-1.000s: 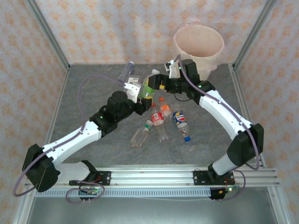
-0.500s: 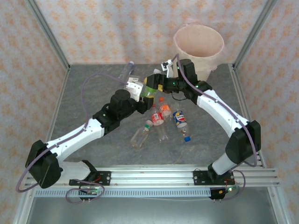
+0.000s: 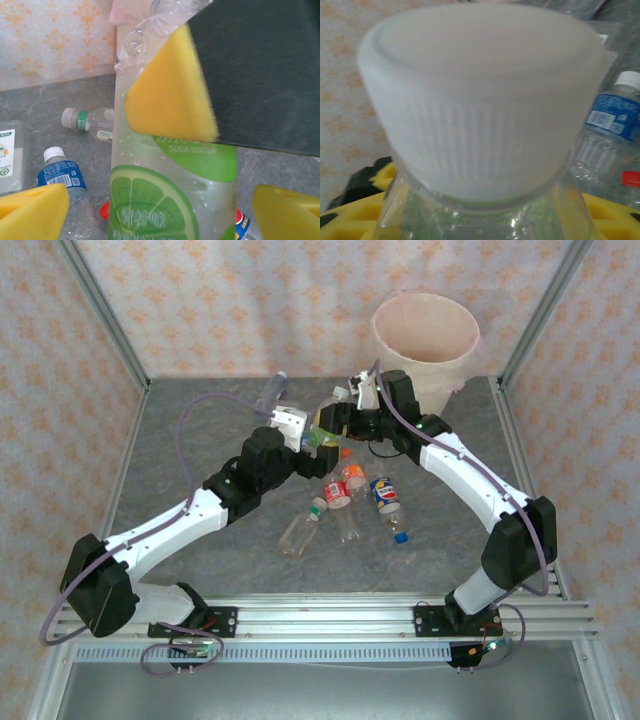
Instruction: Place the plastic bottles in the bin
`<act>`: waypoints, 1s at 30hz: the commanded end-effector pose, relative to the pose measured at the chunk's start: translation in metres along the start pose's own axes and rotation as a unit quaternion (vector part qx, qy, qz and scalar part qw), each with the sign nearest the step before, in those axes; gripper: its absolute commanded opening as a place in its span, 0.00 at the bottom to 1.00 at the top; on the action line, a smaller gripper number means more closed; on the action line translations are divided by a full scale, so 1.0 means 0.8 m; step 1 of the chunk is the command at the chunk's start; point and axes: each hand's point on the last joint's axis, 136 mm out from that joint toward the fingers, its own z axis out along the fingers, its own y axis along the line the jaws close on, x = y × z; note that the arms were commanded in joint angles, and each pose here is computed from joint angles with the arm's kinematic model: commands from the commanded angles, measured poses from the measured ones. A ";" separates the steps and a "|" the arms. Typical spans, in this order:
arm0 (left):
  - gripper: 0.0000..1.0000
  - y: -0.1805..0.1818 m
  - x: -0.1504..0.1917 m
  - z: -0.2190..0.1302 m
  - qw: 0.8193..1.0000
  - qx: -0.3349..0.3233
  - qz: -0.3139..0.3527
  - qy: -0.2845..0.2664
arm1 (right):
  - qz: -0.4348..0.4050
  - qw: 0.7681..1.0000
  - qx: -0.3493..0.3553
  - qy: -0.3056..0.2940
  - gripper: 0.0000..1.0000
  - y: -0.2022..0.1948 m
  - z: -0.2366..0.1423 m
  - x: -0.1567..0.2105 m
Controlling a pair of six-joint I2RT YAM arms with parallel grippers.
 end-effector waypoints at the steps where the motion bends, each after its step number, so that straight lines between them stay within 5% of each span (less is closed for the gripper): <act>1: 1.00 -0.010 -0.011 -0.019 1.000 0.025 -0.010 -0.009 | -0.040 0.997 0.039 -0.062 0.57 0.005 -0.034 -0.041; 5: 1.00 0.006 -0.011 -0.040 0.999 0.000 -0.023 -0.037 | -0.059 0.989 0.075 -0.111 0.56 -0.006 -0.061 -0.077; 14: 1.00 0.094 0.024 -0.087 0.981 -0.164 -0.080 -0.071 | -0.109 0.965 0.140 -0.193 0.56 -0.011 -0.108 -0.171; 20: 1.00 0.129 0.043 -0.121 0.966 -0.221 -0.102 -0.087 | -0.137 0.927 0.221 -0.271 0.54 -0.023 -0.137 -0.256; 27: 1.00 0.157 0.053 -0.147 0.953 -0.249 -0.131 -0.110 | -0.198 0.857 0.320 -0.352 0.55 -0.043 -0.168 -0.330; 30: 1.00 0.165 0.059 -0.152 0.949 -0.256 -0.142 -0.114 | -0.188 0.854 0.331 -0.353 0.55 -0.062 -0.171 -0.351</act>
